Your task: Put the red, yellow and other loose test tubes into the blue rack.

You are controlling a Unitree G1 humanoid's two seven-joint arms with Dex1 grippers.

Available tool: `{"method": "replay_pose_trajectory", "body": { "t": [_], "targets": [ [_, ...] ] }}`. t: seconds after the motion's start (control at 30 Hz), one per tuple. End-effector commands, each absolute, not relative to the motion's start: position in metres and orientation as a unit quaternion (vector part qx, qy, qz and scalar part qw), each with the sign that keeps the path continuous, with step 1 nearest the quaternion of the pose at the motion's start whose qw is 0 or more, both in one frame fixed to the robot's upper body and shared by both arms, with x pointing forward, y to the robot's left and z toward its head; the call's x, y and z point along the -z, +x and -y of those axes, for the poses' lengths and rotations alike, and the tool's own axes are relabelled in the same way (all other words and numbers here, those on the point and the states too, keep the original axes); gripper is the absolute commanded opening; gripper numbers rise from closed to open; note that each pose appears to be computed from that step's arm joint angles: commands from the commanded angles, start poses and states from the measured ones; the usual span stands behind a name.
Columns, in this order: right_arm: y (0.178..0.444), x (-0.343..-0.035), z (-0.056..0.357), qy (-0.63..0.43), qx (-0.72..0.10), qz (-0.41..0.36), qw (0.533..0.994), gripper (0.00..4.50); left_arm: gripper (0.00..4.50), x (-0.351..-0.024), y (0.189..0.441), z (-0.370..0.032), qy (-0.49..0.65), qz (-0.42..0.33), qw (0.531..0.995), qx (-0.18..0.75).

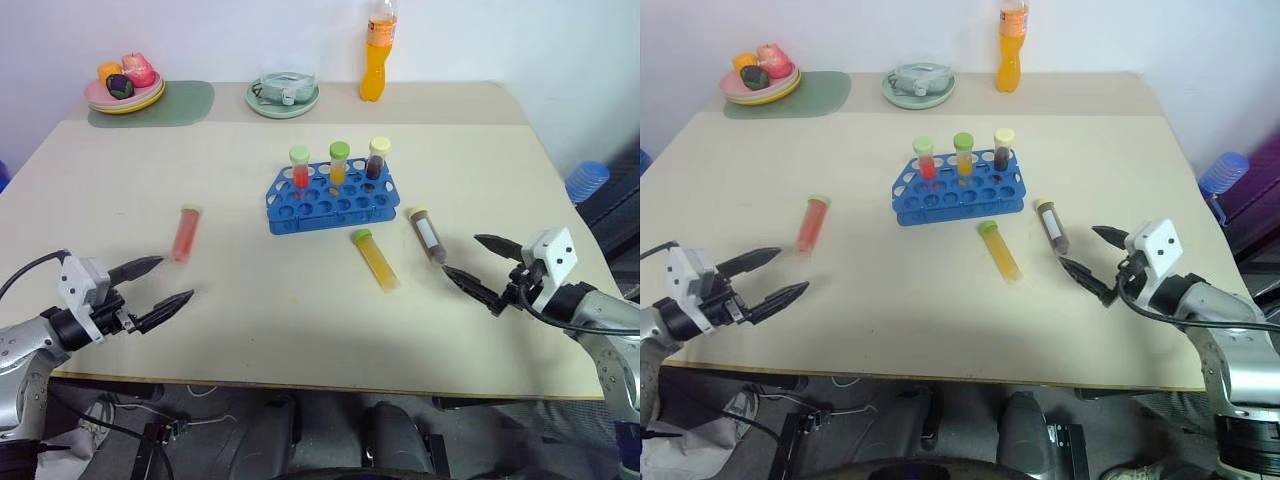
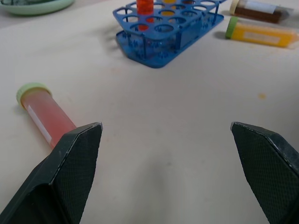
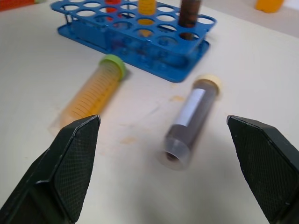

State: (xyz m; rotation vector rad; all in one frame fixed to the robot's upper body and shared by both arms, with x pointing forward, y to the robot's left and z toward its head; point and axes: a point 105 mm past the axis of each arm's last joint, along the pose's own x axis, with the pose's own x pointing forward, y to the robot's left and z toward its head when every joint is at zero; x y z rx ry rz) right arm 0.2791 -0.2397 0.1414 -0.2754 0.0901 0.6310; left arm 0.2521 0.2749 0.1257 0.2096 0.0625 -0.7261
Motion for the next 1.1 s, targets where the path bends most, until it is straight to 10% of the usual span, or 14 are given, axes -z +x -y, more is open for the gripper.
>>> {"method": "replay_pose_trajectory", "body": {
  "t": [0.03, 0.77, 1.1],
  "targets": [
    [0.279, -0.152, 0.242, -0.149, -0.304, -0.018, 0.941, 4.46, 4.50, -0.138, 0.252, -0.278, 0.113, -0.014, 0.931, 0.347],
    [0.294, -0.153, 0.243, -0.149, -0.294, 0.006, 0.944, 4.46, 4.50, -0.148, 0.253, -0.257, 0.084, 0.024, 0.910, 0.405],
    [0.335, -0.145, 0.229, -0.124, -0.225, -0.133, 0.957, 4.46, 4.50, -0.158, 0.256, -0.225, 0.115, 0.051, 0.874, 0.470]
  ]
}}
